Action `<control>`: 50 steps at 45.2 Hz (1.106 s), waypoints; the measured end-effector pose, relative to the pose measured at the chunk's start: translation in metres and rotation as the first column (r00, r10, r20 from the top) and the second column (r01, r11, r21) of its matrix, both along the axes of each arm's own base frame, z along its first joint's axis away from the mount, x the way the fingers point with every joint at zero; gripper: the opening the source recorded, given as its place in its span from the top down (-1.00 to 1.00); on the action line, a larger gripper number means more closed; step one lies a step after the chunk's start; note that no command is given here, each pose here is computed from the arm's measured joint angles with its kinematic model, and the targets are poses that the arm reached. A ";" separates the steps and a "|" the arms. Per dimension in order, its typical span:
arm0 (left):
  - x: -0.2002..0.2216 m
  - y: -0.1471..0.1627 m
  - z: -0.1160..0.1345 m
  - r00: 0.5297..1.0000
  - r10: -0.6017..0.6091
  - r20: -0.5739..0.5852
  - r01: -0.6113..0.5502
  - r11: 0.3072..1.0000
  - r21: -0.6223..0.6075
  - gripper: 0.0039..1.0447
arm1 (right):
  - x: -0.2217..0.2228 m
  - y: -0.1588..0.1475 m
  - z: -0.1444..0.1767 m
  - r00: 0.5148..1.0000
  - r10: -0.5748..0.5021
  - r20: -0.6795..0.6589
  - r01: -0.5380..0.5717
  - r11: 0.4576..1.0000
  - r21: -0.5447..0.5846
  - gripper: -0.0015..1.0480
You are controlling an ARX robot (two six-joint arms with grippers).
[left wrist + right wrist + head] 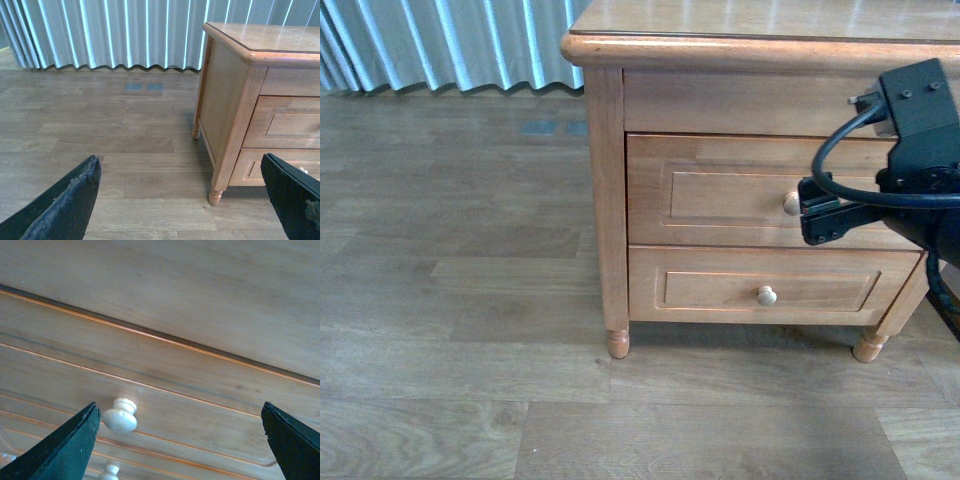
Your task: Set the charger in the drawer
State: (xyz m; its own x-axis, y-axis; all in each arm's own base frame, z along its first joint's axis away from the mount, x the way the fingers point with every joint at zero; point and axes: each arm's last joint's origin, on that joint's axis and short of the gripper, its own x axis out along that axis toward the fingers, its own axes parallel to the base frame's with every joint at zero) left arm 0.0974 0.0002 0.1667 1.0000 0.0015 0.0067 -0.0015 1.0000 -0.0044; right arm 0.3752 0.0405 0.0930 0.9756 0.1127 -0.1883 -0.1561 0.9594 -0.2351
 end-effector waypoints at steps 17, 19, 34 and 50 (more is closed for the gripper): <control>0.000 0.000 0.000 1.000 0.000 0.000 0.000 1.000 0.000 -0.89 | -0.065 -0.052 0.038 1.000 -0.014 0.002 0.014 0.999 0.040 -0.84; 0.000 0.000 0.000 1.000 0.000 0.000 0.000 1.000 0.000 -0.89 | -0.075 -0.060 0.046 1.000 -0.028 0.003 0.028 0.998 0.057 -0.84; 0.000 0.000 0.000 1.000 0.000 0.000 0.000 1.000 0.000 -0.89 | -0.126 -0.104 0.098 0.991 -0.123 0.051 0.113 0.980 0.162 -0.84; 0.000 0.000 0.000 1.000 0.000 0.000 0.000 1.000 0.000 -0.89 | -0.149 -0.113 0.118 0.987 -0.146 0.072 0.126 0.963 0.238 -0.84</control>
State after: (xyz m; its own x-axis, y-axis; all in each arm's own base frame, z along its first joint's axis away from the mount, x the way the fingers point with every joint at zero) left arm 0.0974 0.0002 0.1667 1.0000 0.0015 0.0063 -0.0015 1.0000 -0.0044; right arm 0.2261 -0.0729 0.2115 0.9963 0.0082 -0.0853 -0.0091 0.9999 -0.0105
